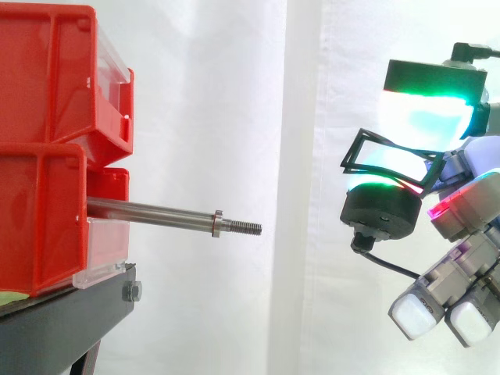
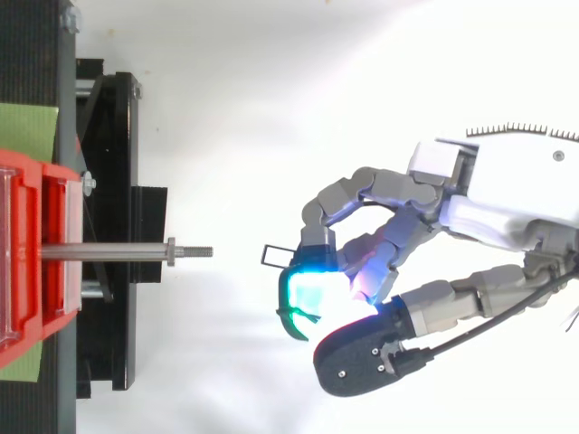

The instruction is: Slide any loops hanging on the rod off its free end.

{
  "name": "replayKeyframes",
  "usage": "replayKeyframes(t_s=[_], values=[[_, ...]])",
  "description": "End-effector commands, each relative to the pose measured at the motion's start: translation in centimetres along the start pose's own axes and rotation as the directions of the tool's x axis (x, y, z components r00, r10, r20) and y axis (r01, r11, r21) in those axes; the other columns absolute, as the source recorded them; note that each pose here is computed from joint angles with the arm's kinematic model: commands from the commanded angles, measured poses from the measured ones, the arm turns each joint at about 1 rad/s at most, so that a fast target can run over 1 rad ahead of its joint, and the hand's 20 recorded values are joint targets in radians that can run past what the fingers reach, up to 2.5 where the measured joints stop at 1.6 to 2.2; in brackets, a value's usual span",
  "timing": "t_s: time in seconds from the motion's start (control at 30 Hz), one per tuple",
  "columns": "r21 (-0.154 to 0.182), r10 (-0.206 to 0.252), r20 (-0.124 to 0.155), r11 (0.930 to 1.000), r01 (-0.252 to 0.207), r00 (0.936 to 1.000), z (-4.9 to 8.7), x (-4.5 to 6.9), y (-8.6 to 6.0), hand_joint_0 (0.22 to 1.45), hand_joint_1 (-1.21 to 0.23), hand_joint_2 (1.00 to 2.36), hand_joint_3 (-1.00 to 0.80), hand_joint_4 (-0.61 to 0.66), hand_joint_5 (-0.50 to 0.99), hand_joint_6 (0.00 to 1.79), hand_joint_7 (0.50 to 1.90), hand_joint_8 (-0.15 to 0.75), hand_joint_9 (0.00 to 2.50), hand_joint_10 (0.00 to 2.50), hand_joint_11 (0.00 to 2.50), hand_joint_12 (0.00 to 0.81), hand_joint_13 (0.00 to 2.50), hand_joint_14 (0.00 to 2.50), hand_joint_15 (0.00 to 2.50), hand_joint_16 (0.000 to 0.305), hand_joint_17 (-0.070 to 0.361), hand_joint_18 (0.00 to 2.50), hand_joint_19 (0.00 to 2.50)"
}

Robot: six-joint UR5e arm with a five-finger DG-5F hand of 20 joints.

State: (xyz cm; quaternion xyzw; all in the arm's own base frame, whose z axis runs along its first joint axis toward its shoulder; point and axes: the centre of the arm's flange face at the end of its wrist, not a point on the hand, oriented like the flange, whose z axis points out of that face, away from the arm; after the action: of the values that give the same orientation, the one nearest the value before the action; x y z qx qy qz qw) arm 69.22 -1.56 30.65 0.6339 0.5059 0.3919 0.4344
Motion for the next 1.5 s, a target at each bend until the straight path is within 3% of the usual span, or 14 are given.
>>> replayKeyframes(t_s=[0.0,0.2,0.27,0.3,0.33,0.37,0.47,0.7,0.77,0.9,0.93,1.03,1.2,1.47], values=[[0.0,-0.023,0.003,0.9997,0.023,0.9997,0.03,-0.03,-0.04,0.62,-0.83,1.01,-0.29,-0.06,-0.09,0.92,1.07,0.256,1.24,0.03,1.04,0.341,0.73,0.01,0.34,0.046,0.105,0.78,0.37],[-0.01,-0.122,0.006,0.9925,0.122,0.9925,0.16,-0.2,0.01,0.58,-0.75,1.01,-0.39,-0.04,-0.1,0.9,1.02,0.252,1.13,0.03,0.8,0.345,0.7,0.01,0.31,0.048,0.107,0.75,0.38],[-0.018,-0.199,0.011,0.9799,0.199,0.98,0.33,-0.49,-0.1,0.58,-0.74,1.01,-0.39,-0.04,-0.09,0.88,1.04,0.244,1.12,0.03,0.77,0.345,0.7,0.01,0.31,0.048,0.108,0.75,0.39],[-0.018,-0.199,0.011,0.9799,0.199,0.98,0.33,-0.49,-0.1,0.57,-0.74,1.01,-0.37,-0.04,-0.09,0.88,1.05,0.242,1.12,0.03,0.76,0.345,0.7,0.01,0.31,0.048,0.108,0.75,0.4],[-0.032,-0.25,0.01,0.9678,0.25,0.9683,0.52,-0.51,-0.26,0.57,-0.74,1.01,-0.35,-0.03,-0.09,0.87,1.03,0.242,1.11,0.03,0.73,0.346,0.7,0.01,0.31,0.048,0.109,0.75,0.4],[-0.042,-0.266,0.014,0.963,0.266,0.9639,0.63,-0.59,-0.21,0.56,-0.74,1.01,-0.33,-0.03,-0.08,0.87,1.04,0.247,1.11,0.02,0.7,0.347,0.7,0.01,0.31,0.048,0.109,0.75,0.4],[-0.059,-0.286,0.016,0.9563,0.287,0.9581,0.79,-0.48,-0.05,0.55,-0.72,1.01,-0.28,-0.02,-0.08,0.86,1.03,0.242,1.09,0.02,0.63,0.346,0.68,0.01,0.3,0.049,0.11,0.74,0.42],[-0.063,-0.289,0.016,0.9551,0.289,0.9572,0.83,-0.46,0.0,0.55,-0.61,1.01,-0.23,0.03,-0.06,0.84,1.01,0.253,1.09,0.02,0.58,0.367,0.68,0.01,0.29,0.054,0.12,0.76,0.4],[-0.063,-0.289,0.016,0.9551,0.289,0.9572,0.83,-0.46,0.0,0.55,-0.61,1.01,-0.23,0.04,-0.06,0.83,1.07,0.259,1.1,0.02,0.6,0.367,0.68,0.01,0.3,0.054,0.121,0.76,0.4],[-0.062,-0.289,0.019,0.9552,0.289,0.9572,0.83,-0.49,0.0,0.56,-0.7,1.02,-0.17,0.04,-0.07,0.84,1.19,0.274,1.11,0.03,0.7,0.362,0.69,0.01,0.31,0.052,0.118,0.76,0.38],[-0.062,-0.289,0.021,0.9552,0.289,0.9572,0.83,-0.5,0.0,0.57,-0.8,1.02,-0.11,0.05,-0.08,0.88,1.11,0.297,1.11,0.03,0.73,0.377,0.7,0.01,0.29,0.055,0.124,0.8,0.35],[-0.062,-0.287,0.022,0.9555,0.288,0.9575,0.82,-0.43,0.0,0.59,-0.85,1.01,-0.07,0.04,-0.09,0.9,1.1,0.298,1.11,0.02,0.74,0.374,0.7,0.01,0.29,0.056,0.125,0.81,0.34],[-0.061,-0.245,0.014,0.9675,0.245,0.9694,0.66,0.06,0.0,0.59,-0.85,1.02,-0.09,0.05,-0.09,0.9,1.06,0.286,1.1,0.02,0.76,0.367,0.7,0.01,0.29,0.054,0.121,0.81,0.35],[-0.058,-0.234,0.01,0.9704,0.234,0.9721,0.59,0.25,-0.07,0.6,-0.87,1.01,-0.02,-0.02,-0.08,0.9,1.11,0.287,1.13,0.03,0.75,0.376,0.71,0.01,0.29,0.056,0.126,0.84,0.33]])
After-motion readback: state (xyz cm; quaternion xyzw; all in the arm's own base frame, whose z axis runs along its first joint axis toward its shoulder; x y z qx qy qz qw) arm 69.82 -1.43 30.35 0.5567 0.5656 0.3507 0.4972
